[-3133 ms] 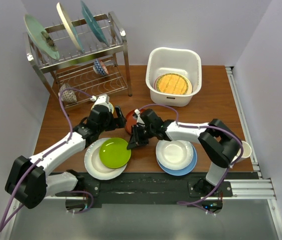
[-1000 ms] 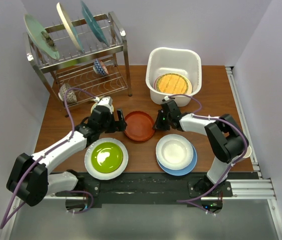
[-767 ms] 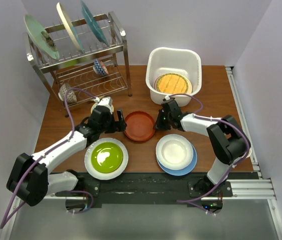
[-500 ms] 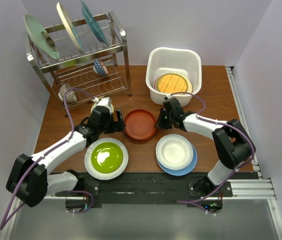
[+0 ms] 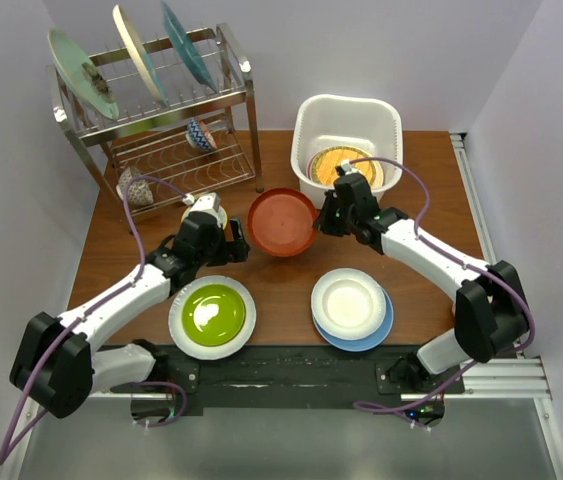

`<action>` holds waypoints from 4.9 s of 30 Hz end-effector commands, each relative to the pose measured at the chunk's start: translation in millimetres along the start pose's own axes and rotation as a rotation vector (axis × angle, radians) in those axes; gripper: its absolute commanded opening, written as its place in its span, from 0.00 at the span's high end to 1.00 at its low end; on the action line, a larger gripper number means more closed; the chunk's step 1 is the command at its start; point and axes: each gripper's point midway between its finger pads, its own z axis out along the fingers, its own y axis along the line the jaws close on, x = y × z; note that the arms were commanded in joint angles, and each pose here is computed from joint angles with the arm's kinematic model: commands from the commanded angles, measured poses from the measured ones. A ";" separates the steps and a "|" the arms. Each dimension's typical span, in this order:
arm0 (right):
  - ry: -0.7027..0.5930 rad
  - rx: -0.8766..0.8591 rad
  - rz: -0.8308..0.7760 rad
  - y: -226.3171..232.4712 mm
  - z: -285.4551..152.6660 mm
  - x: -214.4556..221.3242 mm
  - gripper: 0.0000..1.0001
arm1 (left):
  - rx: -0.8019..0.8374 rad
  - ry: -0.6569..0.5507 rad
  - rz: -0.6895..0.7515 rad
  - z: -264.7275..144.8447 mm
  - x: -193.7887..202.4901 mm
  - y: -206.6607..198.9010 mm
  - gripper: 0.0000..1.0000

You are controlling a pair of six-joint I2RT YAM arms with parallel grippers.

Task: Place the plates into the plastic bin on the countertop
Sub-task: Place the plate in the plastic bin, then pick up the plate from the corner of the board.

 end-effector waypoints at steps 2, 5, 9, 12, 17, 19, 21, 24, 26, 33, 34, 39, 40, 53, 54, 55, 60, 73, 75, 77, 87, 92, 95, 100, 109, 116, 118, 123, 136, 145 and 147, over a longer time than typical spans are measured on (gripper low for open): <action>-0.122 0.066 -0.062 2.8 -21.4 -48.0 1.00 | 0.004 -0.049 -0.004 -4.0 -10.8 0.5 0.00; -0.166 0.075 -0.070 4.7 -28.8 -68.2 1.00 | 0.007 -0.042 -0.003 -3.2 -9.2 0.1 0.00; -0.195 0.089 -0.052 -4.5 -31.2 -93.8 1.00 | 0.010 -0.031 -0.004 -0.3 -5.1 0.2 0.00; -0.213 0.096 -0.039 -12.0 -31.6 -111.6 1.00 | 0.011 -0.020 -0.001 1.2 -2.2 0.6 0.00; -0.224 0.092 0.013 -31.6 -26.9 -137.0 1.00 | 0.016 -0.013 -0.002 2.6 0.4 0.3 0.00; -0.214 0.082 0.027 -36.1 -21.5 -139.8 1.00 | 0.014 -0.011 0.000 2.8 1.7 1.2 0.00; -0.225 0.079 0.050 -43.5 -20.7 -150.7 1.00 | 0.013 -0.006 0.002 3.3 2.9 1.5 0.00; -0.233 0.082 0.078 -54.9 -19.5 -163.5 1.00 | 0.014 -0.005 0.004 3.6 3.0 1.3 0.00; -0.243 0.080 0.098 -62.8 -19.8 -172.5 1.00 | 0.013 -0.002 0.003 3.6 3.5 2.0 0.00; -0.251 0.080 0.140 -82.2 -13.1 -190.4 1.00 | 0.012 -0.001 0.003 4.0 3.6 1.9 0.00; -0.256 0.083 0.140 -83.5 -13.1 -193.1 1.00 | 0.013 -0.002 0.003 3.9 3.0 1.5 0.00; -0.261 0.110 0.149 -97.4 -5.1 -204.5 1.00 | 0.010 -0.004 0.006 3.5 1.8 1.6 0.00; -0.259 0.114 0.151 -99.8 0.0 -207.2 1.00 | 0.011 -0.002 0.008 3.5 2.2 1.7 0.00; -0.203 0.169 0.199 -140.5 45.7 -216.7 0.99 | 0.015 0.001 0.010 3.7 0.4 0.0 0.00; -0.195 0.173 0.203 -142.0 48.2 -214.7 0.99 | 0.014 0.002 0.009 4.0 0.8 0.1 0.00; -0.192 0.170 0.201 -141.0 49.3 -214.6 0.99 | 0.013 0.003 0.009 3.6 1.1 0.3 0.00; -0.164 0.164 0.201 -145.0 60.9 -207.3 0.95 | 0.010 0.006 0.008 4.1 2.5 1.4 0.00; -0.154 0.150 0.196 -143.4 59.7 -211.0 0.55 | 0.027 -0.006 0.005 -3.7 -3.3 -2.3 0.00; -0.163 0.151 0.193 -142.2 55.6 -213.4 0.51 | 0.028 -0.009 0.003 -5.0 -4.6 -3.0 0.00; -0.174 0.156 0.190 -142.1 50.8 -216.0 0.45 | 0.028 -0.011 0.003 -6.3 -5.1 -2.8 0.00; -0.226 0.052 0.173 -109.0 14.8 -232.9 0.43 | 0.062 0.009 -0.031 -10.6 -1.5 -4.6 0.00; -0.211 -0.043 0.162 -79.1 -4.8 -225.3 0.43 | 0.037 0.027 -0.055 -13.8 0.9 2.3 0.00; -0.176 -0.091 0.122 -53.5 -11.6 -208.1 0.43 | 0.007 0.060 -0.084 -17.1 7.5 11.2 0.00; -0.127 -0.132 0.042 -15.3 -23.1 -174.0 0.42 | -0.034 0.089 -0.142 -22.3 16.8 24.6 0.00; 0.036 -0.239 -0.050 43.8 -25.0 -80.7 0.44 | -0.119 0.100 -0.236 -42.1 29.5 54.0 0.01; 0.268 -0.334 -0.138 91.0 -21.1 31.5 0.47 | -0.137 0.144 -0.246 -48.5 50.9 62.2 0.01; 0.317 -0.350 -0.145 96.2 -19.5 57.0 0.49 | -0.135 0.159 -0.256 -48.9 56.8 62.7 0.01; 0.420 -0.406 -0.181 117.7 -27.3 118.1 0.53 | -0.145 0.174 -0.275 -53.6 62.6 64.0 0.01; 0.545 -0.496 -0.229 165.1 -42.9 197.2 0.60 | -0.147 0.202 -0.256 -46.7 69.6 64.2 0.01; 0.581 -0.470 -0.239 169.1 -34.4 228.5 0.62 | -0.093 0.230 -0.248 -43.3 78.6 54.7 0.01; 0.581 -0.463 -0.242 167.9 -33.8 230.7 0.62 | -0.075 0.235 -0.249 -44.0 79.9 51.5 0.01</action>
